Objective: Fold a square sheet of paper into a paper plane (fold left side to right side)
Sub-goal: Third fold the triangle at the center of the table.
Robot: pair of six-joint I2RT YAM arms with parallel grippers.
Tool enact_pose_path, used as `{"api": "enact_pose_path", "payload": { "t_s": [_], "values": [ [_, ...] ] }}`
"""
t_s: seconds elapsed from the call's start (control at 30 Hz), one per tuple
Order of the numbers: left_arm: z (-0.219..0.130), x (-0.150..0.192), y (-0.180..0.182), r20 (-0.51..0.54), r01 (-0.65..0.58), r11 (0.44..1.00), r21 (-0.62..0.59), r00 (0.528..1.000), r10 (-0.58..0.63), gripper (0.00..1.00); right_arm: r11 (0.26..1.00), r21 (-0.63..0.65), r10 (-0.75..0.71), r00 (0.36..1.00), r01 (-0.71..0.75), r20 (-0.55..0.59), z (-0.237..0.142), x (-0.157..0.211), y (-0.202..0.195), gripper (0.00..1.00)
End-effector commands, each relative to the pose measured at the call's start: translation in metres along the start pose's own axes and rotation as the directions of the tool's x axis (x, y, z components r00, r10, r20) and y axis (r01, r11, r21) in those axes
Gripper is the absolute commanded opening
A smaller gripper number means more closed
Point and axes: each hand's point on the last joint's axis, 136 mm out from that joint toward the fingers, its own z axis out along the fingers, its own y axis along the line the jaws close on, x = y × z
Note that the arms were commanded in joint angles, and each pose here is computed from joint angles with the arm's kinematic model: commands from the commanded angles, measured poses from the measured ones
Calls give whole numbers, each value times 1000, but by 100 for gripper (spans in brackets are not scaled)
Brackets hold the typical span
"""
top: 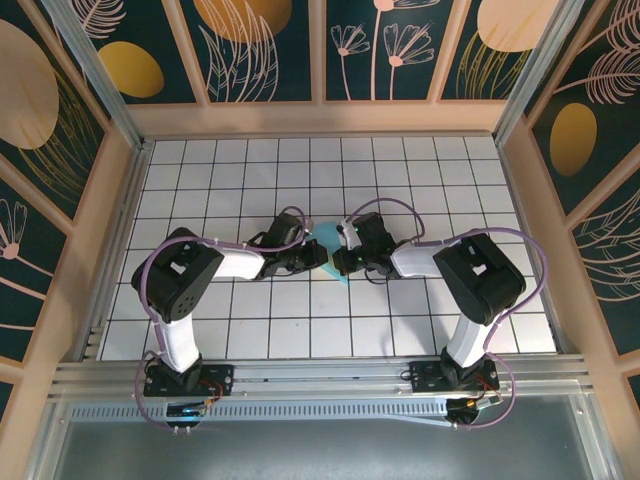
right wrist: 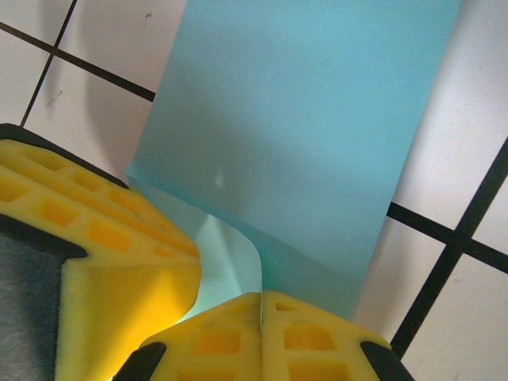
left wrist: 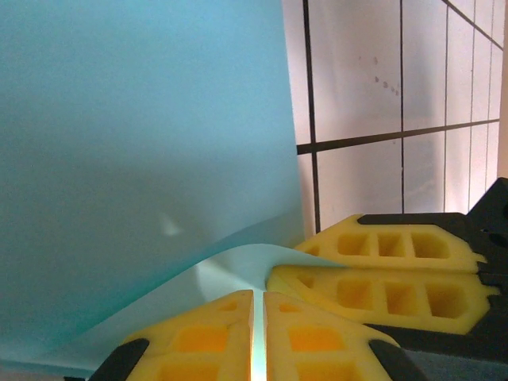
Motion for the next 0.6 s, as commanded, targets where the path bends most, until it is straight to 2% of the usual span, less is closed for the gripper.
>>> {"api": "enact_pose_path", "payload": {
  "t_s": [0.0,0.37,0.57],
  "values": [
    [7,13,19,-30,20,999,-50,999,-21,12,997,76,36,990,-25,-134,9,40,-17,4],
    [5,24,38,-45,39,993,-107,998,-45,12,996,83,40,991,-30,-130,8,39,-18,5],
    [3,28,46,-50,36,989,-142,998,-44,12,998,63,32,994,-25,-107,6,23,-11,9]
  ]
}}
